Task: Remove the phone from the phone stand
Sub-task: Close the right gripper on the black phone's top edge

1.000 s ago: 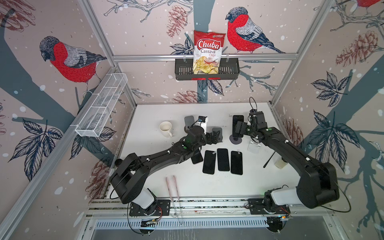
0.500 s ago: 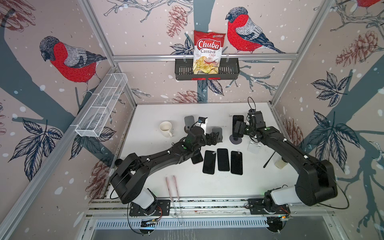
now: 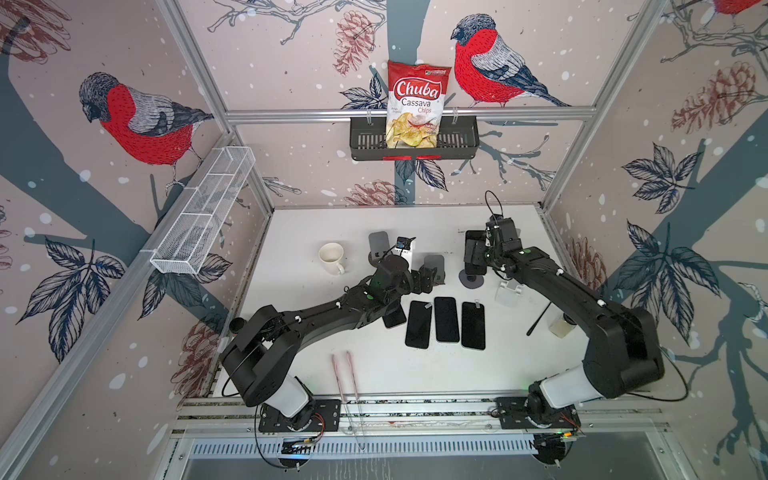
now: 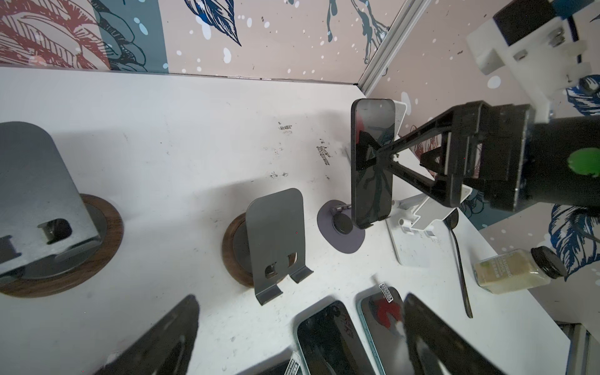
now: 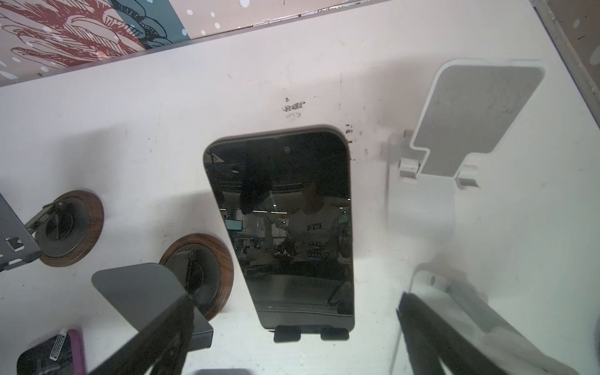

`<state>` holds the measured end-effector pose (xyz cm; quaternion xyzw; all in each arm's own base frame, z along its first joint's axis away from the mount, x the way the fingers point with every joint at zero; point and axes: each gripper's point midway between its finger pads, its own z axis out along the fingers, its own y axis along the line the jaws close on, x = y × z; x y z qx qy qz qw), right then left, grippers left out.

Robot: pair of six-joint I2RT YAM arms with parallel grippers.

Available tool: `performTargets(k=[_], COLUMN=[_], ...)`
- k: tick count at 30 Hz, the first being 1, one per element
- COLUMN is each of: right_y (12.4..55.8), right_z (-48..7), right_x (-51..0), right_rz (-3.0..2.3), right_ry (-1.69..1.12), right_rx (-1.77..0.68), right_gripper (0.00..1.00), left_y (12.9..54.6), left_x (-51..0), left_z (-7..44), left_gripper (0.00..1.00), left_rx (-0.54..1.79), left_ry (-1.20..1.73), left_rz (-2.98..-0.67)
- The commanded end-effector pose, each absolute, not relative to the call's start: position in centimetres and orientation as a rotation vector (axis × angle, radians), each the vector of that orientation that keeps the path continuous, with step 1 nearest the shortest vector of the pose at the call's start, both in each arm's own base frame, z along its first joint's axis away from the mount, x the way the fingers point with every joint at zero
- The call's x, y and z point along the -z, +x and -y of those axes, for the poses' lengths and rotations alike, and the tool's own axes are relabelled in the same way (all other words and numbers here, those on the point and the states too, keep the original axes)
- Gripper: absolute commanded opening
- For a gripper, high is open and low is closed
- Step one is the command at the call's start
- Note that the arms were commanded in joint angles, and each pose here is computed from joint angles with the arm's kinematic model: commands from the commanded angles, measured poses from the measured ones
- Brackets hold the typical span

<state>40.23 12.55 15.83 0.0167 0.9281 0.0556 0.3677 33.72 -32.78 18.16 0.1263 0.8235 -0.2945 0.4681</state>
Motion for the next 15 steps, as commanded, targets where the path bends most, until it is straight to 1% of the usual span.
performTargets(k=[1, 15], right_y=[40.6, 41.8], right_z=[-12.2, -13.0], right_x=[-15.7, -14.7], right_rz=[-2.385, -2.365], right_ry=[0.056, 0.050], right_rx=[-0.091, -0.008], right_gripper=[1.00, 1.00], left_y=[33.8, 33.7], left_x=[-18.8, -18.6], left_z=[32.6, 32.5], left_gripper=[0.96, 0.96], left_rx=[0.715, 0.706], left_ry=[0.317, 0.324], left_rz=[-1.991, -1.990])
